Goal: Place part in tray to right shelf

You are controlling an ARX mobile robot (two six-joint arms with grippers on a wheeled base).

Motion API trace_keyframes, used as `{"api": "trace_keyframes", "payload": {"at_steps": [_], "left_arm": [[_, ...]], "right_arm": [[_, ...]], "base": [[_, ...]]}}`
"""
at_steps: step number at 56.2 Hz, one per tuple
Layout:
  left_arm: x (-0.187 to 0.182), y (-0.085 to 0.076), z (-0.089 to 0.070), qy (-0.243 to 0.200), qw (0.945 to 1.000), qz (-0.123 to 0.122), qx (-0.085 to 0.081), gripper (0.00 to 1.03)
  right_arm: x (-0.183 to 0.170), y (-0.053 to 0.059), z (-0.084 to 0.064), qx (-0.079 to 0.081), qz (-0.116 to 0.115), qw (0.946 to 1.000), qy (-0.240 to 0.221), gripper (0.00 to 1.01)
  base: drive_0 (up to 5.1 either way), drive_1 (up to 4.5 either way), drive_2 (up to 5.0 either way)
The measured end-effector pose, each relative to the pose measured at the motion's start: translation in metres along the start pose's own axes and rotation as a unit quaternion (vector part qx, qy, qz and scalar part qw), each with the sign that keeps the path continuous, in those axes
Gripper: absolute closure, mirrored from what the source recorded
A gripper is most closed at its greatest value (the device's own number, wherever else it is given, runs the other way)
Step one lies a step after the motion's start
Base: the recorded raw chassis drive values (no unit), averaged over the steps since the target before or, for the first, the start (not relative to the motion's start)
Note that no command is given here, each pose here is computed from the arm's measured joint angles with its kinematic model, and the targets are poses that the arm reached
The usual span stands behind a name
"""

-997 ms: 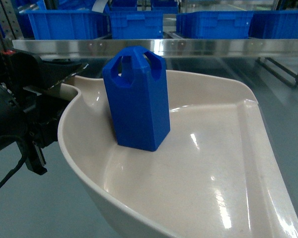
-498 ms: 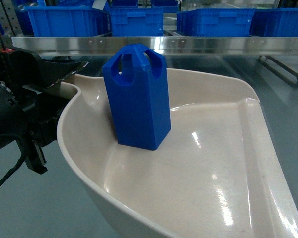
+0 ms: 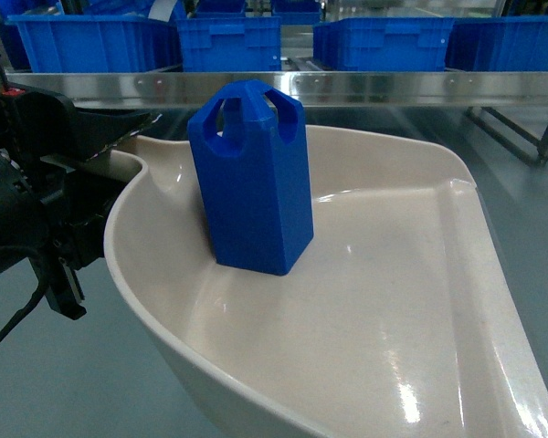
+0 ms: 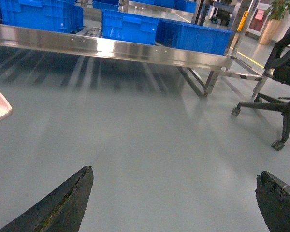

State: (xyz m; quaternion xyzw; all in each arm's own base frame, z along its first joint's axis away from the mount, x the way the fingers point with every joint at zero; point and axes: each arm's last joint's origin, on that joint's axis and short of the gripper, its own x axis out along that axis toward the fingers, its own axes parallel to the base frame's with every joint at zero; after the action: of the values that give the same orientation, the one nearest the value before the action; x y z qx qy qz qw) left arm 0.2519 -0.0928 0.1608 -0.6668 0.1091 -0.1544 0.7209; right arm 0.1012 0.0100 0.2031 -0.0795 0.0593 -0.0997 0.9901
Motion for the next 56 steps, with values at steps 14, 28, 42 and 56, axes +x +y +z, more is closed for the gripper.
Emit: {"api": "trace_keyframes", "payload": {"at_steps": [14, 28, 42, 56], "left_arm": [[0.0000, 0.0003, -0.0001, 0.001, 1.0000, 0.001, 0.000, 0.89], [0.0000, -0.0003, -0.0014, 0.005, 1.0000, -0.001, 0.000, 0.89], [-0.0001, 0.0000, 0.0014, -0.006, 1.0000, 0.000, 0.000, 0.89], [-0.0001, -0.0003, -0.0019, 0.006, 1.0000, -0.001, 0.000, 0.89]], "right_arm": [[0.0000, 0.0001, -0.0001, 0.000, 0.000, 1.0000, 0.001, 0.03], [0.0000, -0.0001, 0.0002, 0.001, -0.001, 1.0000, -0.001, 0.03], [0.0002, 0.0001, 0.0000, 0.000, 0.000, 1.0000, 0.000, 0.03], [0.0001, 0.0000, -0.0001, 0.000, 0.000, 1.0000, 0.001, 0.03]], "base": [[0.0, 0.00, 0.0], [0.0, 0.00, 0.0], [0.0, 0.00, 0.0], [0.0, 0.00, 0.0]]}}
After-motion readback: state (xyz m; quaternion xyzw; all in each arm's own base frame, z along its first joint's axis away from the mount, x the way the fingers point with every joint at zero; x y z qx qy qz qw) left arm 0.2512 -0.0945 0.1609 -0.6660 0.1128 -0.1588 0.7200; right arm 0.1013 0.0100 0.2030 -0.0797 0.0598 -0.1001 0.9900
